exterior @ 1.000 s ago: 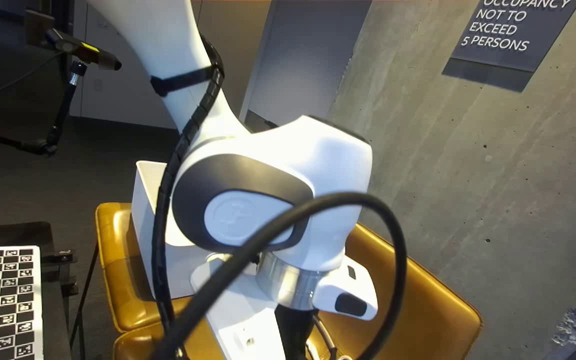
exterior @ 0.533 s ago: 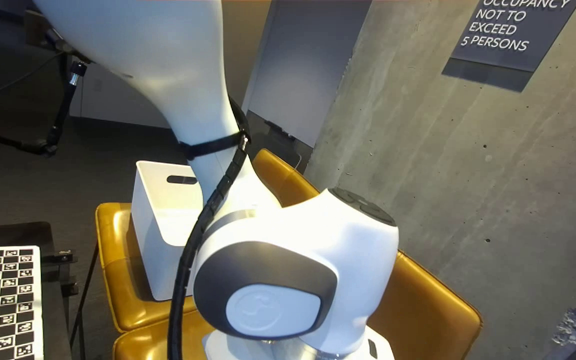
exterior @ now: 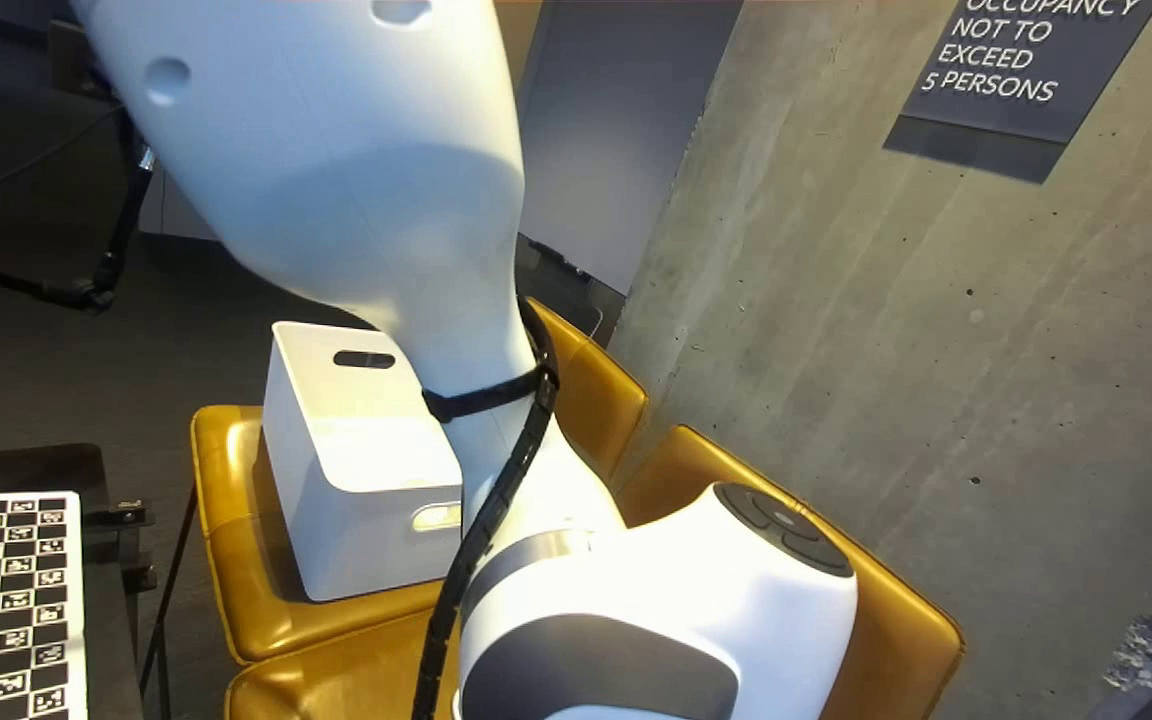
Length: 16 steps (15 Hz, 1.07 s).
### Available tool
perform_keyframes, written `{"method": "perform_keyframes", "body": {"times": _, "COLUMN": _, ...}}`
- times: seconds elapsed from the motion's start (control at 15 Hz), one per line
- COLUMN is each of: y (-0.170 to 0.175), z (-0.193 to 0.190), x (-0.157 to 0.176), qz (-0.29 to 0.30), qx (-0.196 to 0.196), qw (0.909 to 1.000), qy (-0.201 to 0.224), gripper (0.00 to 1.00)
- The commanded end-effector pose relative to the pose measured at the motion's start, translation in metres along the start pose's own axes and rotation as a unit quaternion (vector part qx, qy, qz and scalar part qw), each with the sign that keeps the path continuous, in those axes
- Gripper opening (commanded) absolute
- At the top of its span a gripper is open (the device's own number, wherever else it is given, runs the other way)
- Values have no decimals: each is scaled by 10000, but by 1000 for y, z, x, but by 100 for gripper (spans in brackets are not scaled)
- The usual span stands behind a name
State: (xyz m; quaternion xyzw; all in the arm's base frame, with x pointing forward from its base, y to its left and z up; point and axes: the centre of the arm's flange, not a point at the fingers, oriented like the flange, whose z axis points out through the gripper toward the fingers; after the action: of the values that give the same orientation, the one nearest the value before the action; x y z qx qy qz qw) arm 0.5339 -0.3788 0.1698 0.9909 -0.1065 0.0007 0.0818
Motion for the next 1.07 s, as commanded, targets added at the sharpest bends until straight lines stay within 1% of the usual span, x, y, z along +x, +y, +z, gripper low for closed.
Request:
{"method": "perform_keyframes", "body": {"times": 0.0, "y": -4, "z": 22, "x": 15, "qz": 95, "qx": 17, "qw": 9999, "qy": -94, "gripper": 100}}
{"method": "perform_keyframes", "body": {"times": 0.33, "y": -12, "z": 41, "x": 22, "qz": 102, "qx": -16, "qw": 9998, "qy": -194, "gripper": 100}}
{"method": "perform_keyframes", "body": {"times": 0.6, "y": -11, "z": 60, "x": 24, "qz": 130, "qx": -129, "qw": 9995, "qy": -262, "gripper": 100}}
{"method": "perform_keyframes", "body": {"times": 0.67, "y": -11, "z": 65, "x": 22, "qz": 138, "qx": -146, "qw": 9994, "qy": -292, "gripper": 97}}
{"method": "perform_keyframes", "body": {"times": 0.73, "y": -11, "z": 68, "x": 22, "qz": 141, "qx": -160, "qw": 9993, "qy": -310, "gripper": 89}}
{"method": "perform_keyframes", "body": {"times": 0.8, "y": -11, "z": 72, "x": 21, "qz": 136, "qx": -176, "qw": 9992, "qy": -327, "gripper": 72}}
{"method": "perform_keyframes", "body": {"times": 0.87, "y": -10, "z": 73, "x": 22, "qz": 126, "qx": -196, "qw": 9992, "qy": -327, "gripper": 71}}
{"method": "perform_keyframes", "body": {"times": 1.0, "y": -9, "z": 70, "x": 24, "qz": 115, "qx": -230, "qw": 9992, "qy": -303, "gripper": 56}}
